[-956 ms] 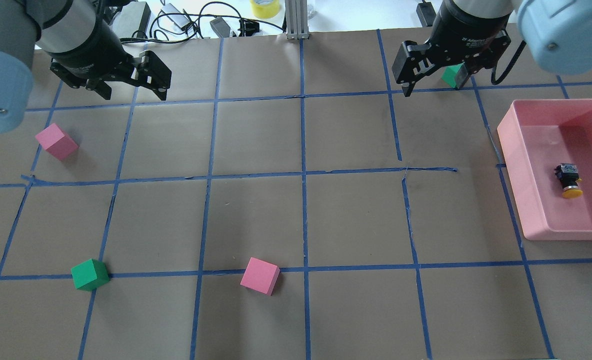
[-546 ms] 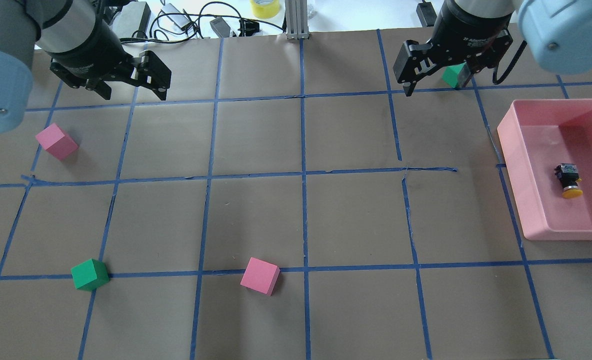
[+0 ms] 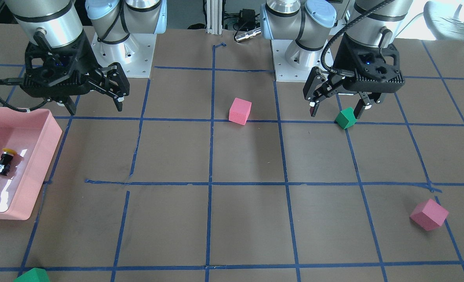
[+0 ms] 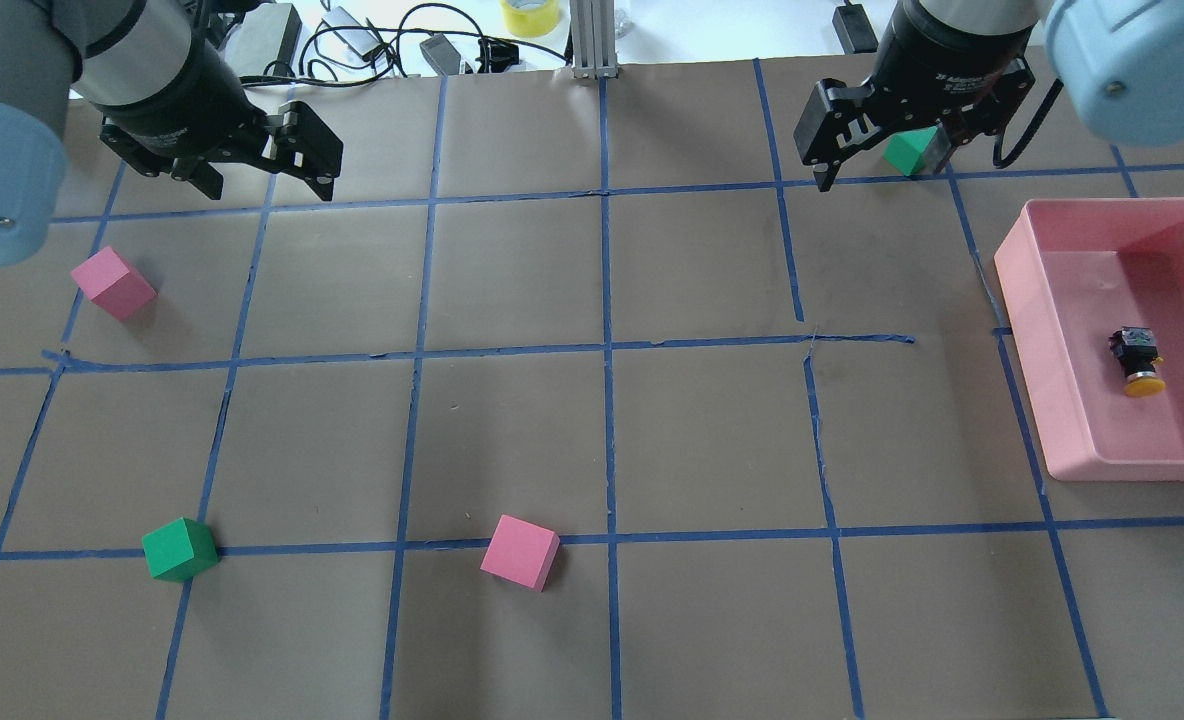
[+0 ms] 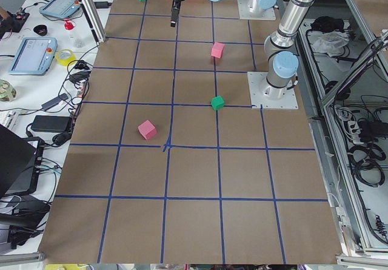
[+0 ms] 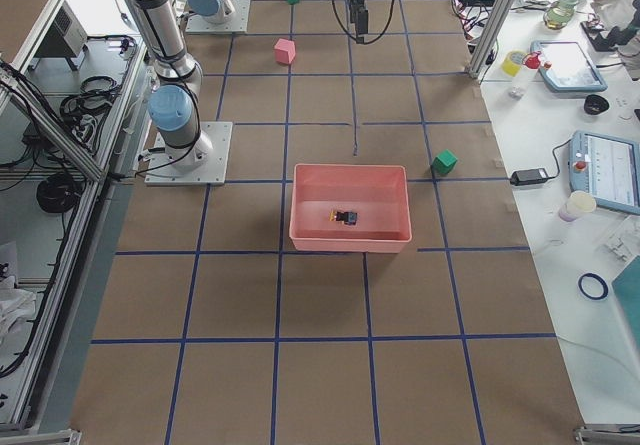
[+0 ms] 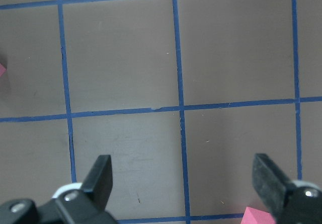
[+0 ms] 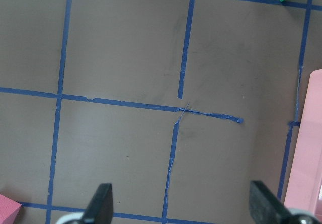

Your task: Align button upright

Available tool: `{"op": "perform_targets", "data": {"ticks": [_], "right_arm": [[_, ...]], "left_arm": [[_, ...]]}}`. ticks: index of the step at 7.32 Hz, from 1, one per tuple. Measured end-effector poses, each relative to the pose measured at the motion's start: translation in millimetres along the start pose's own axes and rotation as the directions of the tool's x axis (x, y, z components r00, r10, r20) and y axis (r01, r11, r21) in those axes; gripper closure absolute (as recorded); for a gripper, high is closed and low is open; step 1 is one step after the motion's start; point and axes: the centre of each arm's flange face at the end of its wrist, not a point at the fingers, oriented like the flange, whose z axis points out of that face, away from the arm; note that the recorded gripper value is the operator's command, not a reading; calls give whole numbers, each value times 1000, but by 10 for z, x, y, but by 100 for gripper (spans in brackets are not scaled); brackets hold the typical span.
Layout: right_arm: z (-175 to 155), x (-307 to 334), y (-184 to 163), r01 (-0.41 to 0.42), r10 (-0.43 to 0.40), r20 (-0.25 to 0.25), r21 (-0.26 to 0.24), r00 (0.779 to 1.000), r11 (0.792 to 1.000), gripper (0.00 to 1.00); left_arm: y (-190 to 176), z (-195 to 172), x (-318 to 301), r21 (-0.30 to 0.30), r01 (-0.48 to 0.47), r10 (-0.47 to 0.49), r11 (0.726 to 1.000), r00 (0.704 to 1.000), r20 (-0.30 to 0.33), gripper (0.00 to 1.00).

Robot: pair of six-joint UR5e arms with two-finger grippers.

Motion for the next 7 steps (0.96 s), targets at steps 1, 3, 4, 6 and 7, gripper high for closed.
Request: {"op": "perform_targets", "data": {"ticks": [1,3,4,6,7], "right_arm": [[3,27,-2,-4,4,-1,-2,1000,1000,4],[12,120,-8,-20,20,3,-9,1000,1000,2],[17,178,-13,-31,31,4,-12,1000,999,1],[7,224,-14,-42,43,8,-10,999,999,1],[-7,217,-9,-45,45,10,-7,999,999,1]], "left_arm": [[0,0,-1,0,0,0,1000,1000,0,0],[0,0,-1,0,0,0,1000,1000,0,0],[0,0,-1,0,0,0,1000,1000,0,0],[-1,0,-5,0,1,-1,1000,1000,1,0],[0,0,-3,0,0,0,1000,1000,0,0]]}}
